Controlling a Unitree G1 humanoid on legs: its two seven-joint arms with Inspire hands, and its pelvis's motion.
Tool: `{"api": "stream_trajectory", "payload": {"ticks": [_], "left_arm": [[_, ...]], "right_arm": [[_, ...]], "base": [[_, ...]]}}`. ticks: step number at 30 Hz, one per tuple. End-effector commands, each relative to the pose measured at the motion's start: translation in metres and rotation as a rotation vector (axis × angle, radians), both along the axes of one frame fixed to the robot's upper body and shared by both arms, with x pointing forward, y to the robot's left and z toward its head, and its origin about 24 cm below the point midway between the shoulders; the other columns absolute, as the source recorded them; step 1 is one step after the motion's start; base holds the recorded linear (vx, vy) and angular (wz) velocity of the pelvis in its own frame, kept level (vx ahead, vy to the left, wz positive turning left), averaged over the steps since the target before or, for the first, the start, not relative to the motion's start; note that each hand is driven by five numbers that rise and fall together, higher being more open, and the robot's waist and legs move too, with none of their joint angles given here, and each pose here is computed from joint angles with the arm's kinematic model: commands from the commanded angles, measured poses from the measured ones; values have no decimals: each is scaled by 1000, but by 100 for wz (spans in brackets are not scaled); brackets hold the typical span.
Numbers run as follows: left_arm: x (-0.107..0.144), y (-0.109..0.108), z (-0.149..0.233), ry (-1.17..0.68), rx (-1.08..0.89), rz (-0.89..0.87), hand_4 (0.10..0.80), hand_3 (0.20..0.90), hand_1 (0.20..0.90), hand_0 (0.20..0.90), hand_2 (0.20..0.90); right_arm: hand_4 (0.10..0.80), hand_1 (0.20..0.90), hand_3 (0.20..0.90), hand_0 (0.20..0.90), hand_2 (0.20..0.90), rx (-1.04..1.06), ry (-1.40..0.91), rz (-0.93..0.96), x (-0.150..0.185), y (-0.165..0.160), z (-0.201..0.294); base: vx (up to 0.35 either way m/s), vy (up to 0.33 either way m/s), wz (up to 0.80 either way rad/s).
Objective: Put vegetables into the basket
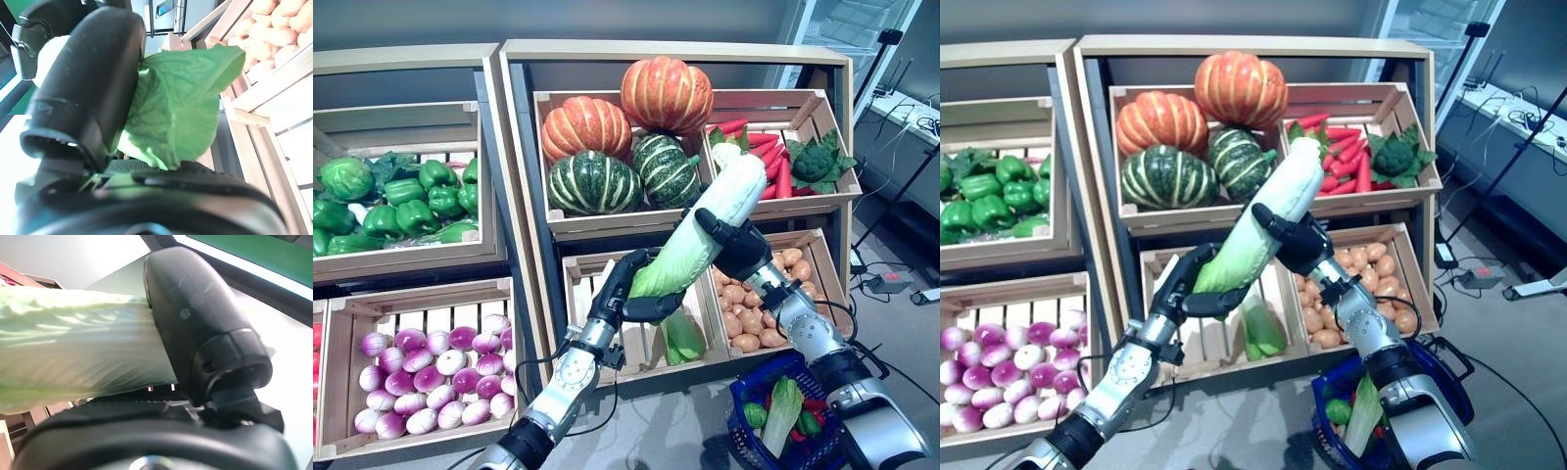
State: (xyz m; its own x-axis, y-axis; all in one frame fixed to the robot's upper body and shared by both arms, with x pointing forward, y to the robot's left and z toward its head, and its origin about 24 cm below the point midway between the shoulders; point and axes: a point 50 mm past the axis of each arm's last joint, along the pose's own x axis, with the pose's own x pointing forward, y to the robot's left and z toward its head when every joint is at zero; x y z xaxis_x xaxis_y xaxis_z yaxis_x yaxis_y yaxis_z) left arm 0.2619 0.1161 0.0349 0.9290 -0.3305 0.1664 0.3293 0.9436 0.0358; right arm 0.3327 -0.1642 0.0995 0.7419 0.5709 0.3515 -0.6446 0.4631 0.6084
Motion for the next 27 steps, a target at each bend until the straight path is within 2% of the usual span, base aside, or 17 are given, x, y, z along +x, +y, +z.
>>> {"api": "stream_trajectory", "payload": {"ticks": [1,3,4,5,6,12,17,23,27], "left_arm": [[-12,-19,-2,-81,118,-209,400,300,300,300,300],[-11,-17,-3,-75,123,-207,400,300,300,300,300],[-11,-16,-4,-68,130,-200,521,481,481,481,481],[-11,-14,-7,-58,138,-189,723,785,785,785,785],[-12,-13,-11,-38,151,-180,800,900,900,900,900],[-14,5,-36,73,263,-87,800,900,900,900,900],[-19,31,-59,152,377,13,800,900,900,900,900],[-36,60,-85,276,465,94,800,900,900,900,900],[-44,68,-94,311,481,110,800,900,900,900,900]], "right_arm": [[400,300,300,300,300,173,-455,-148,21,-14,124],[400,300,300,300,300,142,-443,-167,21,-19,120],[400,300,300,300,300,106,-432,-188,21,-23,118],[400,300,300,300,300,75,-421,-213,22,-28,116],[400,300,300,300,300,47,-405,-242,22,-35,114],[400,300,300,300,300,-1,-293,-405,15,-87,94],[400,300,300,300,300,-31,-233,-509,-2,-127,75],[400,300,300,300,300,-96,-161,-624,-19,-159,62],[400,300,300,300,300,-125,-116,-707,-29,-173,50]], "base": [[0,0,0],[0,0,0],[0,0,0],[12,5,-5],[14,7,-10],[26,2,-23],[2,-32,-24],[27,-44,-24],[23,-30,-21]]}}
